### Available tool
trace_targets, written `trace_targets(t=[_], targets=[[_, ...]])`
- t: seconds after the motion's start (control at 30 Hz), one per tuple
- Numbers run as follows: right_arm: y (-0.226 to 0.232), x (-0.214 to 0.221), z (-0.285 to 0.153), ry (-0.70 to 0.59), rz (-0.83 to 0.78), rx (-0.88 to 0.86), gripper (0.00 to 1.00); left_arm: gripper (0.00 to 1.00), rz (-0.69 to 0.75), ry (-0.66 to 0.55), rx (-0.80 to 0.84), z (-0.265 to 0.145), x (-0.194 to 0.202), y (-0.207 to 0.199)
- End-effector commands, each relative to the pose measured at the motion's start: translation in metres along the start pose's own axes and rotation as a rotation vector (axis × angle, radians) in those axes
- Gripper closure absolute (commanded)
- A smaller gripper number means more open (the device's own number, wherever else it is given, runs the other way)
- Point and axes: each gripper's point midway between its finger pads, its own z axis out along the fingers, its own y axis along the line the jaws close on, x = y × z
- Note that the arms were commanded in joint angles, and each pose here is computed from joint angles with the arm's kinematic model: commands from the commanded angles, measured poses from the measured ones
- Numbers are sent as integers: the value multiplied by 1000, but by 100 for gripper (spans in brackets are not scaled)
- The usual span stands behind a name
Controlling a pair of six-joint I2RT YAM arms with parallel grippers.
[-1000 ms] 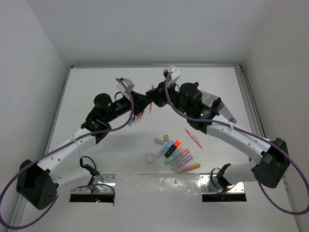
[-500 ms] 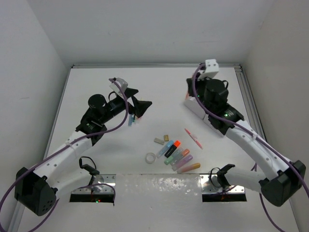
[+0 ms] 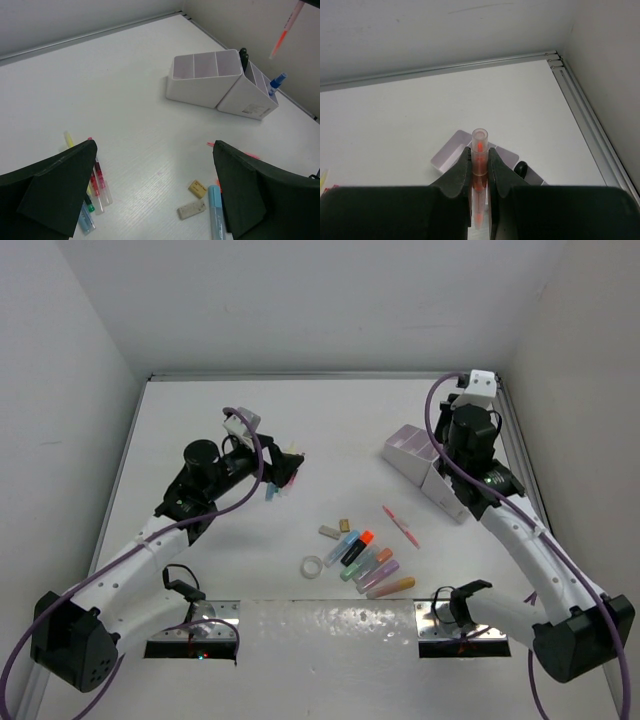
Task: Sort the stationery into containers
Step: Place the pen in the storage box.
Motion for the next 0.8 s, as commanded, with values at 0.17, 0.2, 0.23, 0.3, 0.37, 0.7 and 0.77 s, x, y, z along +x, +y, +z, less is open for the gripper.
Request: trace_targets(t=[0.17,0.2,0.23,0.3,0.37,0.7,0.77], targets=[[23,-39,33,-83,36,-71,100,0,-1,-29,-37,-3,-10,9],[23,-42,39,-92,45,-74,100,0,1,-31,-40,-4,-10,9],[27,-36,48,-75,41,-74,100,0,2,-33,-49,-5,-11,11],[26,-38,59,-79,40,-67,100,0,0,-31,-62,-8,-8,15],[22,-26,72,-52,29,-35,100,0,0,-28,-84,-10,-7,21],[-4,34,112,59,39,79,100,0,6,-33,-144,-14,-6,42],[-8,47,114,79,31,101,100,0,7,-36,-151,-14,-6,44]])
